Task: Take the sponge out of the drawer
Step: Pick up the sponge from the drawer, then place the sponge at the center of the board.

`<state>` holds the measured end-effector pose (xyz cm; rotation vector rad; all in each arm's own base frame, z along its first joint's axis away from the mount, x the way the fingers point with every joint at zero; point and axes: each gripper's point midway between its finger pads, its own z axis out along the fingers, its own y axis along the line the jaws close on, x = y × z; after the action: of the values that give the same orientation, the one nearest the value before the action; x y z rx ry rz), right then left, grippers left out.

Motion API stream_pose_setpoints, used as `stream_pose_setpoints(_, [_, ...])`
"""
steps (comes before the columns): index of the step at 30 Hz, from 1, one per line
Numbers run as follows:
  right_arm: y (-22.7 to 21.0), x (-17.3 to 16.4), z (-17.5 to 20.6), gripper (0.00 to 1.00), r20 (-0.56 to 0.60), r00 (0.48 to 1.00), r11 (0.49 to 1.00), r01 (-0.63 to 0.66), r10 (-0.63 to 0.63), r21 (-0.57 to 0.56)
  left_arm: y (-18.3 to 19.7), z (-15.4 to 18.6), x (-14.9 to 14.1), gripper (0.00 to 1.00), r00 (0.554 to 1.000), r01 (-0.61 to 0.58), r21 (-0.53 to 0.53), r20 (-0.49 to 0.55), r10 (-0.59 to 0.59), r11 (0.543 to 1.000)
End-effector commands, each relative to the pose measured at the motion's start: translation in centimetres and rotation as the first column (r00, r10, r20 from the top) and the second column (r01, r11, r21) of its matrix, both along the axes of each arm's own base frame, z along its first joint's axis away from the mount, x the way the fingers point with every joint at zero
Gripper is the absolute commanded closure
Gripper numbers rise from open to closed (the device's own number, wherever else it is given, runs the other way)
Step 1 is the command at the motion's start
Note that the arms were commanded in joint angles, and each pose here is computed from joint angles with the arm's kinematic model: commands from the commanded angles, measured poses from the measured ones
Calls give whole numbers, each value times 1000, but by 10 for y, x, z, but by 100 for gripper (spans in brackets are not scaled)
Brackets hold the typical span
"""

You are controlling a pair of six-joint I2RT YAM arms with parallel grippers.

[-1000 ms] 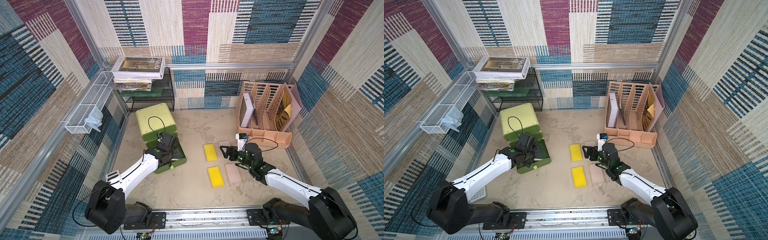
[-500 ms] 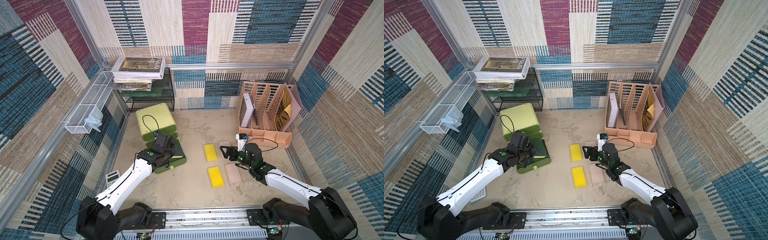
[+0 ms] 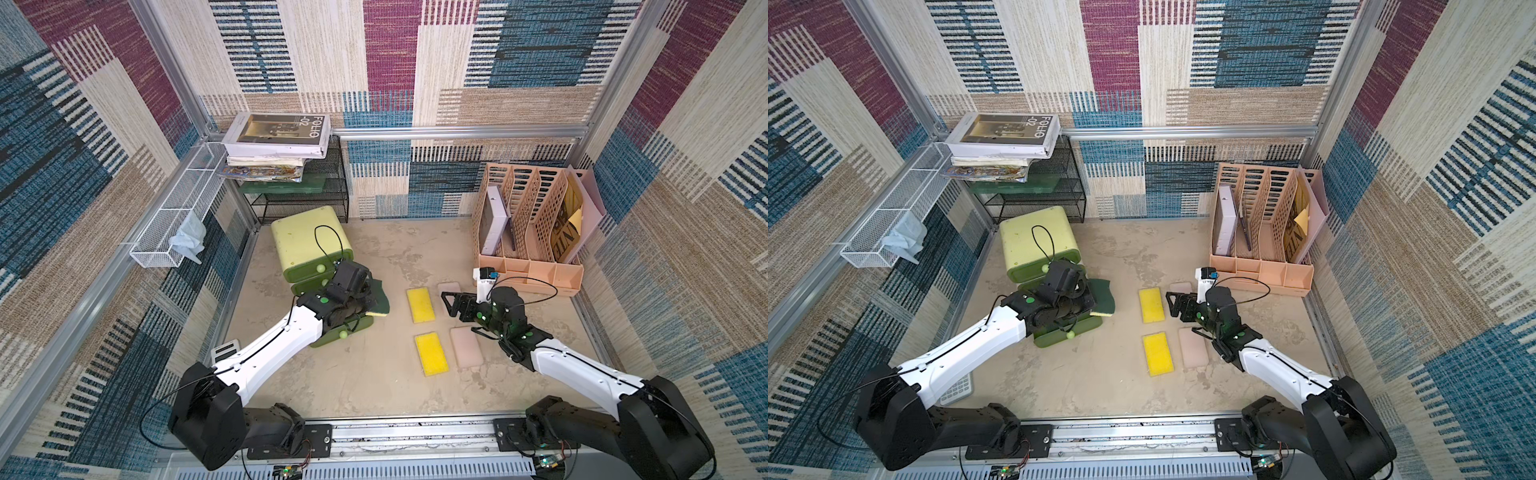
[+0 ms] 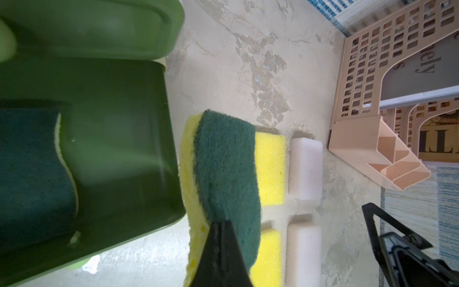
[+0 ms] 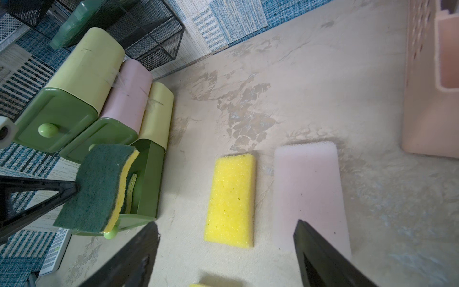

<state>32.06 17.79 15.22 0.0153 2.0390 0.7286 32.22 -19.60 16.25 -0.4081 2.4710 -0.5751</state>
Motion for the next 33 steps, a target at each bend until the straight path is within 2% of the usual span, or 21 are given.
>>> stream_pose_setpoints(1, [-1,1,4,12,16,1000,1000,9,-10,8,-15,-2,8,100,1000,18,-15,15,-17,1000])
stream_pose_setpoints(11, [-3,2,3,12,14,1000,1000,12,-12,7,-40,-43,19,100,997,48,5,-63,-48,999])
stream_pose_setpoints(20, [-3,2,3,12,11,1000,1000,11,-11,9,-45,-72,22,100,992,47,28,-116,-43,999])
stream_pose_setpoints(33, [-4,2,2,12,8,1000,1000,13,-13,10,-40,-85,22,100,990,41,70,-136,-31,997])
